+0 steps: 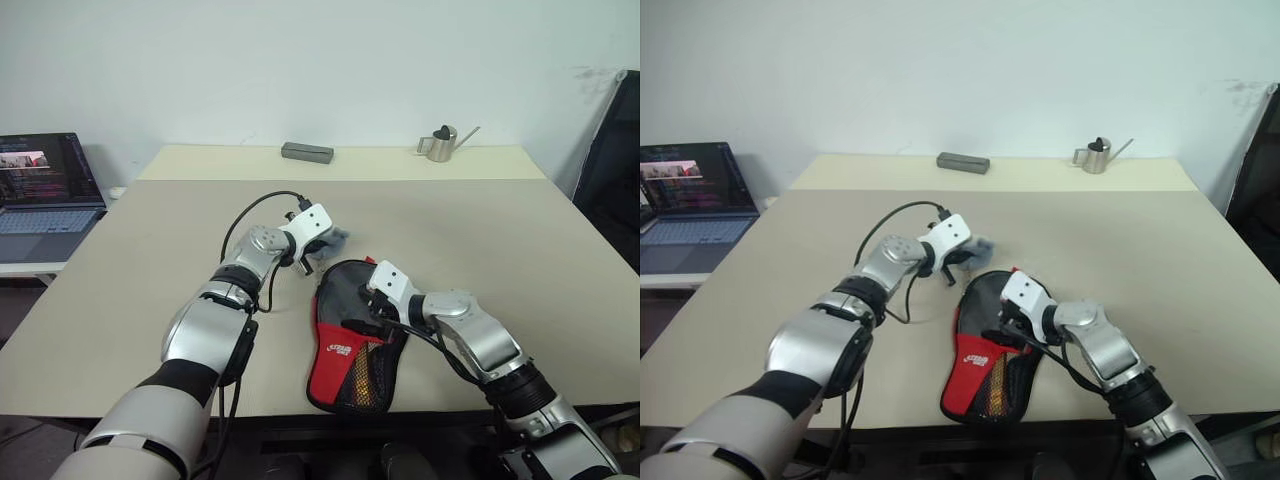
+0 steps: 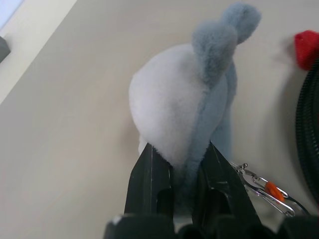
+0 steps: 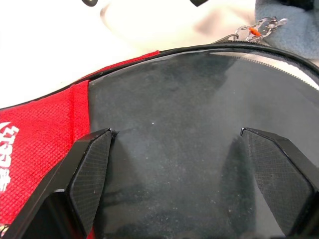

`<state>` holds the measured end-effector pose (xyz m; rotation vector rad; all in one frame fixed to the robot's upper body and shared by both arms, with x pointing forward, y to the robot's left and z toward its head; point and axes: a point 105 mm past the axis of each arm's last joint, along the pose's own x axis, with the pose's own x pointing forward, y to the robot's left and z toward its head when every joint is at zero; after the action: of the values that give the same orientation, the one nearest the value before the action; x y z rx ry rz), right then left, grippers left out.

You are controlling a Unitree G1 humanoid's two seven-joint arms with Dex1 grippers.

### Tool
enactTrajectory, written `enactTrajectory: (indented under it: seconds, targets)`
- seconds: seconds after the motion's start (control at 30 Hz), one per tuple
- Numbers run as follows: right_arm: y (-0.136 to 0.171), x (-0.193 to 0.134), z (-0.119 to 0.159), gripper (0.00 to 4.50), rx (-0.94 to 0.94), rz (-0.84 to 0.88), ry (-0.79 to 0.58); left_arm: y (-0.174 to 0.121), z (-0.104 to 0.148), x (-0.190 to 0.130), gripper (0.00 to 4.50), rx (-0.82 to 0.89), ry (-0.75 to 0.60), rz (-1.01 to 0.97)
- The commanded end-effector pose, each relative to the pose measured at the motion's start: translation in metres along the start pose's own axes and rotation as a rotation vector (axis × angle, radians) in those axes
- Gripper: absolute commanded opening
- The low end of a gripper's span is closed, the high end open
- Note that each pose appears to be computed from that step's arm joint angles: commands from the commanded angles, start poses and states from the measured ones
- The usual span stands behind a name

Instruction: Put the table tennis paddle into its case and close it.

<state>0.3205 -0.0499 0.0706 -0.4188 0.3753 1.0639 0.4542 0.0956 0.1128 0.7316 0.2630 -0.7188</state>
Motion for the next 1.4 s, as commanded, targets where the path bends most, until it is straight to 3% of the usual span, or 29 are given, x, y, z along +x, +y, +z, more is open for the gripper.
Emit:
enactTrajectory:
  seconds: [0.03,0.6,1.4]
  targets:
    - [0.035,0.009,-0.056,4.50,0.096,0.123,0.201,0.036,0.039,-0.009,0.13,0.055,-0.078,0.160]
    - [0.046,0.002,-0.058,4.50,0.123,0.111,0.211,-0.004,0.072,0.013,0.13,0.299,-0.094,0.042]
    - [0.049,0.003,-0.058,4.50,0.137,0.103,0.210,0.025,0.112,0.005,0.13,0.343,-0.163,0.261]
